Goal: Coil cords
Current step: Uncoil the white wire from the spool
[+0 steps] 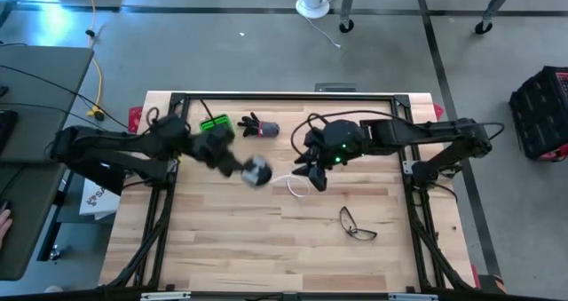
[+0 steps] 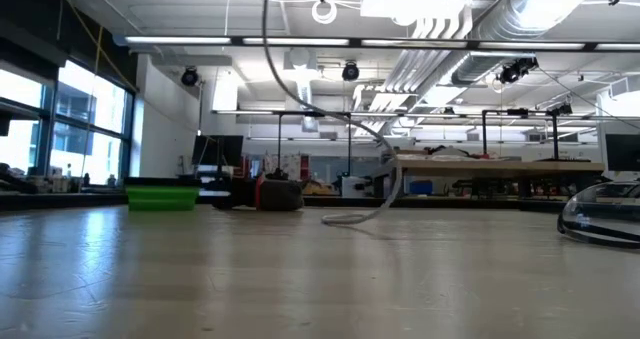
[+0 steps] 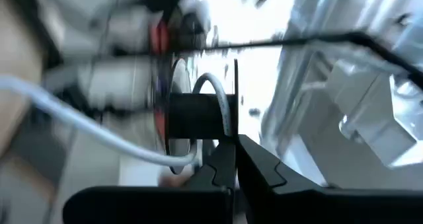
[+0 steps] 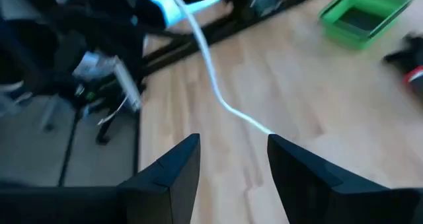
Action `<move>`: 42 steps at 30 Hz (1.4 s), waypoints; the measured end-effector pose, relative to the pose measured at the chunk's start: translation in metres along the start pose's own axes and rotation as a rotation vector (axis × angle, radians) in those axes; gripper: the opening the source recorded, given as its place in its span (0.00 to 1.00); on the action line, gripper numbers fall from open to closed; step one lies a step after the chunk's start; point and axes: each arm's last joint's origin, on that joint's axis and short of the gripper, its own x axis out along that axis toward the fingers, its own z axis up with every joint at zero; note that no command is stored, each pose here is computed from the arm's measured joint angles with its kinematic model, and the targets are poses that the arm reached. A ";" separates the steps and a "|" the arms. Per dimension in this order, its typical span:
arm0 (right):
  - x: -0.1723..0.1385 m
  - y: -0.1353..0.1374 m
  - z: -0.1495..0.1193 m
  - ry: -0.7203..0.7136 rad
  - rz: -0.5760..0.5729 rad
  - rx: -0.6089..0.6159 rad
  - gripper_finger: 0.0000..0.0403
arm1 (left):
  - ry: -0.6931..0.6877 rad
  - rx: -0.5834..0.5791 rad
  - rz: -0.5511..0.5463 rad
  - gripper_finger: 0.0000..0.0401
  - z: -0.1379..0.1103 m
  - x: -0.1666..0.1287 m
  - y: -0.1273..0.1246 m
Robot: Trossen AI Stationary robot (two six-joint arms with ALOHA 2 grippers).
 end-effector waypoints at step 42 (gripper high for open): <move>-0.044 0.007 0.029 -0.242 0.227 -0.019 0.43 | 0.808 -0.229 0.385 0.00 0.004 -0.013 -0.054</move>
